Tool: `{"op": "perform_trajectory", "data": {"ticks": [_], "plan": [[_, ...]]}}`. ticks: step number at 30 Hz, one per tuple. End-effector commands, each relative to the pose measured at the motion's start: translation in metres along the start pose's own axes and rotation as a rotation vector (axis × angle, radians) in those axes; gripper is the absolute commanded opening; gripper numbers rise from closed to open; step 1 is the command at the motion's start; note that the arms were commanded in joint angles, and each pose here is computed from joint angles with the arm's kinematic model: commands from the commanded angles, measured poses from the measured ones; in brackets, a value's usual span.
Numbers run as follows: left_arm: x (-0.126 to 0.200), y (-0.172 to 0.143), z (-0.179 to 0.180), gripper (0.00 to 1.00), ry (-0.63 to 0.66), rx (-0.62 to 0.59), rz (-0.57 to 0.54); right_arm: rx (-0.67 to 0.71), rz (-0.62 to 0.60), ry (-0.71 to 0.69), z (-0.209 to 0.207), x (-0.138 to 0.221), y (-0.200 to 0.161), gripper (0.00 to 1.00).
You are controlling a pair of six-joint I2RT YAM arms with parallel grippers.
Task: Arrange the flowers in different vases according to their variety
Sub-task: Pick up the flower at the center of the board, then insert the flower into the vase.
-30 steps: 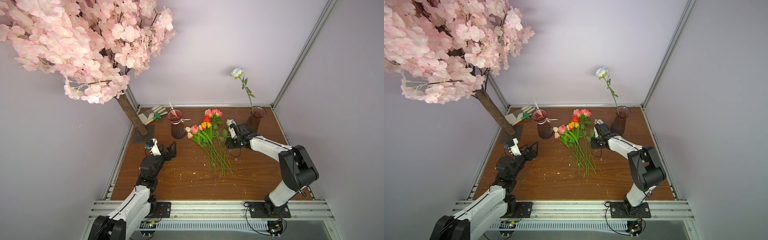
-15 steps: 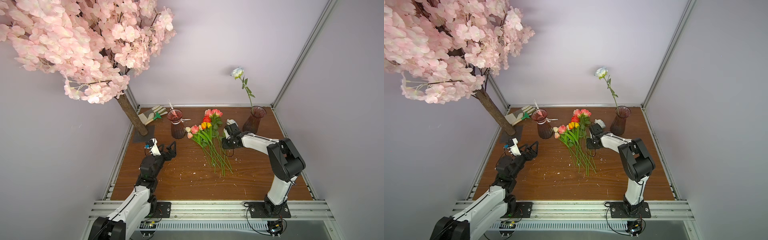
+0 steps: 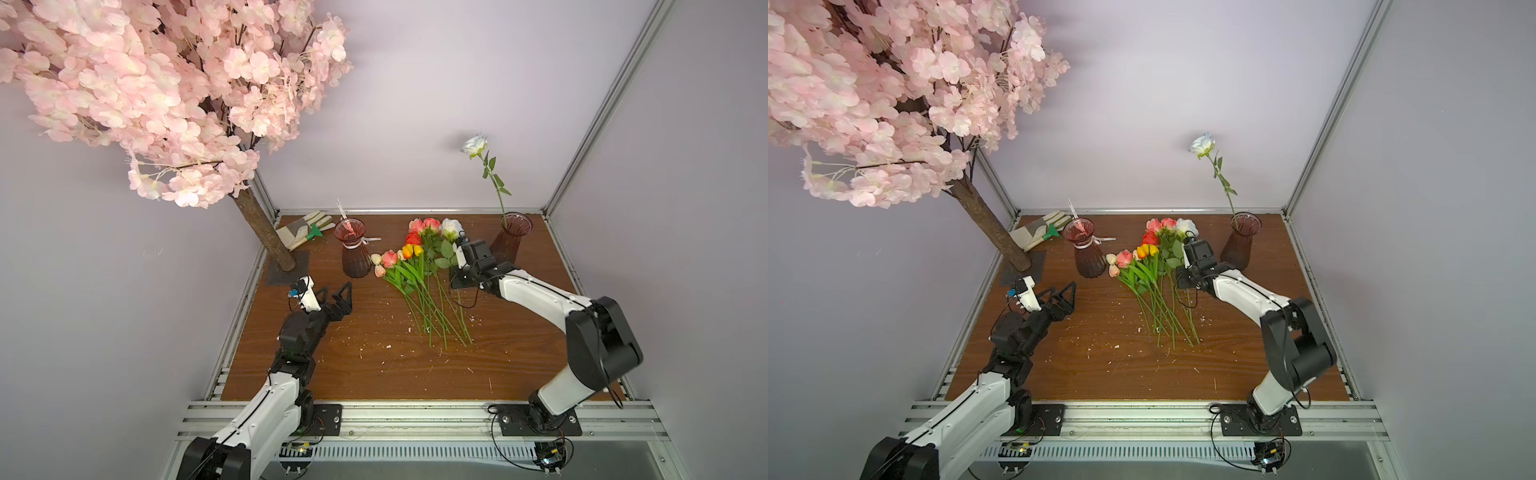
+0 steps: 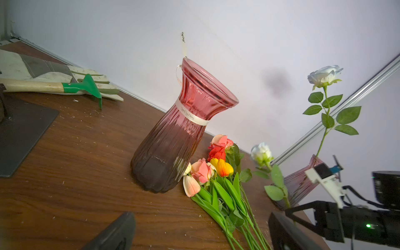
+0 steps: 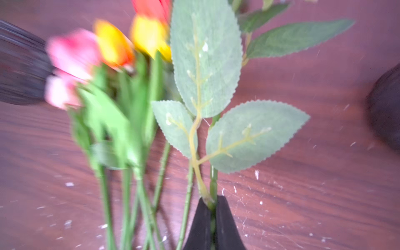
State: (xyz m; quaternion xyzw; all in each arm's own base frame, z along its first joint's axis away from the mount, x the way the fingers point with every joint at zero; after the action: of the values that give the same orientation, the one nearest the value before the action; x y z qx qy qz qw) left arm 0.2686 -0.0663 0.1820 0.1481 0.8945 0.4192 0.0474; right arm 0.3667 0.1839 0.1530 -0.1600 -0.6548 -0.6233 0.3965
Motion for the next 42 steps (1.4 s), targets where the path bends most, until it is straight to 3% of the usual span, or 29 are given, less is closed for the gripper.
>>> {"op": "perform_trajectory", "data": {"ticks": [1, 8, 13, 18, 28, 36, 42], "plan": [[0.002, 0.002, -0.001, 0.99, -0.008, -0.005, -0.015, 0.073, -0.256, 0.038, 0.008, 0.039, 0.046, 0.0], [0.006, 0.004, 0.0, 0.99, -0.014, 0.002, -0.041, 0.142, -0.669, -0.09, -0.008, 0.118, 0.09, 0.0], [0.007, 0.004, 0.003, 0.99, 0.006, 0.02, -0.046, 0.119, -0.825, -0.281, -0.034, 0.161, 0.128, 0.0], [0.008, 0.005, 0.001, 0.99, -0.002, 0.012, -0.054, 0.142, -0.973, -0.377, -0.041, 0.195, 0.177, 0.0], [0.012, 0.009, -0.005, 1.0, -0.029, -0.005, -0.07, 0.088, -1.124, -0.547, -0.072, 0.228, 0.245, 0.0], [0.012, 0.01, -0.005, 0.99, -0.032, -0.004, -0.075, 0.002, -1.198, -0.706, -0.107, 0.243, 0.247, 0.0], [0.012, 0.01, -0.005, 0.99, -0.032, -0.006, -0.077, -0.054, -1.23, -0.698, -0.131, 0.237, 0.246, 0.0]]}}
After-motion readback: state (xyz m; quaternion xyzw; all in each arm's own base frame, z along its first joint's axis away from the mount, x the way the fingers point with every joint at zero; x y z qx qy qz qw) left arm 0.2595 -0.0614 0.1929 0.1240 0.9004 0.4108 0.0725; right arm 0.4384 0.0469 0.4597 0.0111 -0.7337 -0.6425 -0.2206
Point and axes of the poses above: each gripper's point midway between its finger pads, its own x axis back along the fingers, its own z axis along the line the jaws close on, y = z × x, the point moved 3 cm from there along x, back along the fingers, and after that the axes turned 6 degrees about x, right-handed, at the moved point
